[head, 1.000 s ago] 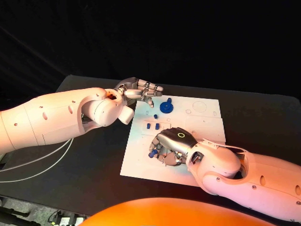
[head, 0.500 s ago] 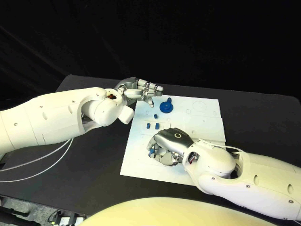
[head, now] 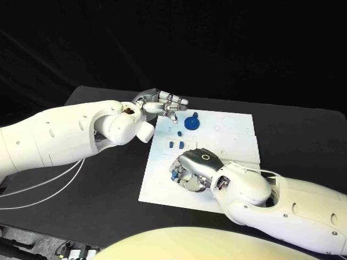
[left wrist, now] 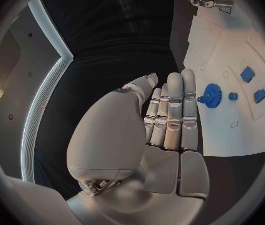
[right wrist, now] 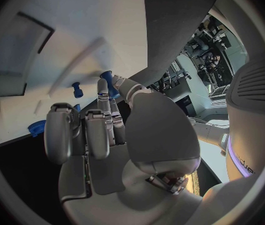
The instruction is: Assemble the parts on the task board
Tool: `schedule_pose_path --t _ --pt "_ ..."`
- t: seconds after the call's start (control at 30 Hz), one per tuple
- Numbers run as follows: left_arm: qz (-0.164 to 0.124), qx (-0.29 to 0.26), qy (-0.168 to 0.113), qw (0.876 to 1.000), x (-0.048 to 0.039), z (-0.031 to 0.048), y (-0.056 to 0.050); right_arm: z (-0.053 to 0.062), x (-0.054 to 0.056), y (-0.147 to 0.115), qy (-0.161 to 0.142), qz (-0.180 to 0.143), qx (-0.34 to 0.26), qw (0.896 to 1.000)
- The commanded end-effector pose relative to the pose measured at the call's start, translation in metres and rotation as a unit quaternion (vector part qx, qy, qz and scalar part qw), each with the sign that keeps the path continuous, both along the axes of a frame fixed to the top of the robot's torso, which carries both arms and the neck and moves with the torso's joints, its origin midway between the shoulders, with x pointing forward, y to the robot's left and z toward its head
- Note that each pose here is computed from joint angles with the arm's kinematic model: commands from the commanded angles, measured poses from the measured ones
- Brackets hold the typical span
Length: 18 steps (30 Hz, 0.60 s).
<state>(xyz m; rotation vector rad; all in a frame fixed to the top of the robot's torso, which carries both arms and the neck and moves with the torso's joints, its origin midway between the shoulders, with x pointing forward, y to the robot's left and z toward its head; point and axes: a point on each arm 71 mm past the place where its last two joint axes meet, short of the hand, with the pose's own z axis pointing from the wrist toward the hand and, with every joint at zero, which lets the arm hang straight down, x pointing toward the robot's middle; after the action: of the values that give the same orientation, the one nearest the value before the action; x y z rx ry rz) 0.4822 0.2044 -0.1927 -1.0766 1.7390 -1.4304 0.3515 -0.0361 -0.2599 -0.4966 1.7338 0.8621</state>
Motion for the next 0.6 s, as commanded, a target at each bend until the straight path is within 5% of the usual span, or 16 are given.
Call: schedule_pose_path --t 0.03,0.2,0.43,0.6 --pt "-0.01 -0.003 -0.002 1.0 -0.0008 0.0012 -0.003 0.003 -0.001 -0.002 -0.011 -0.007 0.013 1.0" --pt "-0.009 -0.003 -0.002 1.0 -0.0004 0.0012 -0.002 0.009 -0.003 -0.008 -0.021 -0.013 0.037 0.999" --pt "-0.008 -0.002 -0.001 1.0 0.0001 0.0008 -0.001 0.032 -0.003 -0.029 -0.036 -0.027 0.076 0.996" --pt "-0.006 -0.001 -0.002 1.0 0.0006 0.0006 0.001 0.046 0.015 -0.071 0.019 -0.095 0.11 0.989"
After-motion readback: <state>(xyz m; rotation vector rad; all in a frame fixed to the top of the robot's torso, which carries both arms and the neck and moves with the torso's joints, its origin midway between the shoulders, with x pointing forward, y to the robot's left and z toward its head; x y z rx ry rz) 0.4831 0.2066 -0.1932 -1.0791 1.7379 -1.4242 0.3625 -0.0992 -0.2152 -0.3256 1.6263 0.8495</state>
